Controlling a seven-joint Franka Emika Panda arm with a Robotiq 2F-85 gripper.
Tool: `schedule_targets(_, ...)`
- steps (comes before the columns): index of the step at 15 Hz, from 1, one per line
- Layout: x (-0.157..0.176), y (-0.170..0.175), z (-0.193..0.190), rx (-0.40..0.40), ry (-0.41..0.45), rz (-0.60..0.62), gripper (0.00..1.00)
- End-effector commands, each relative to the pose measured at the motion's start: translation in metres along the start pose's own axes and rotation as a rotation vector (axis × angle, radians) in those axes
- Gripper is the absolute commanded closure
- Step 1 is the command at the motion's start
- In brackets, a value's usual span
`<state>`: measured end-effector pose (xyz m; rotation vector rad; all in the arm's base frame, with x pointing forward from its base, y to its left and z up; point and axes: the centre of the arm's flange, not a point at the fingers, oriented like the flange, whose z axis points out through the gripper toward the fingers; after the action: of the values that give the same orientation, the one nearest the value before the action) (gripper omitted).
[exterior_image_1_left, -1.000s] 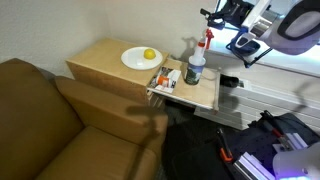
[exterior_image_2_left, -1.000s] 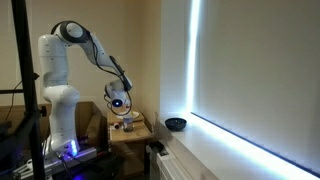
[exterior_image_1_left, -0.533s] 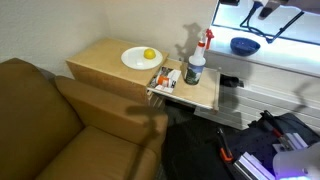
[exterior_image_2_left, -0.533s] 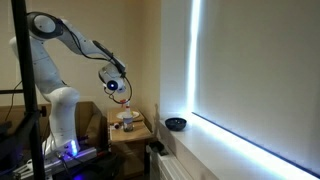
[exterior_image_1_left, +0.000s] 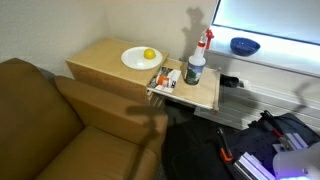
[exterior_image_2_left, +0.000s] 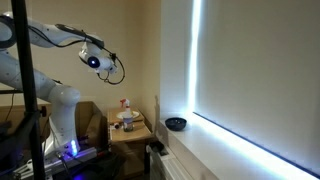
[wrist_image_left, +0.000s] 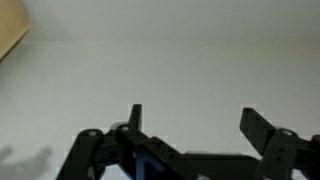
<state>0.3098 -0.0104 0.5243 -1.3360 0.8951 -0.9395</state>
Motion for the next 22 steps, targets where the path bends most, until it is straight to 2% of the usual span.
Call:
schedule_targets(1, -0.009, -0.013, -0.012, -0.002, 0.042, -0.042, 0.00)
schedule_targets(2, -0.020, -0.025, -0.023, 0.001, 0.077, -0.077, 0.00)
schedule_targets(4, -0.035, -0.036, -0.036, 0.020, 0.096, -0.111, 0.00)
schedule_targets(7, -0.035, -0.033, -0.037, 0.018, 0.099, -0.111, 0.00)
schedule_targets(8, -0.068, -0.020, -0.050, -0.014, 0.122, -0.256, 0.00)
schedule_targets(10, -0.070, 0.029, -0.065, -0.031, 0.103, -0.359, 0.00)
schedule_targets(11, -0.065, 0.036, -0.065, -0.037, 0.091, -0.418, 0.00)
schedule_targets(16, -0.051, 0.050, -0.052, -0.085, 0.032, -0.718, 0.00)
schedule_targets(22, -0.017, 0.075, -0.042, -0.187, 0.029, -1.061, 0.00)
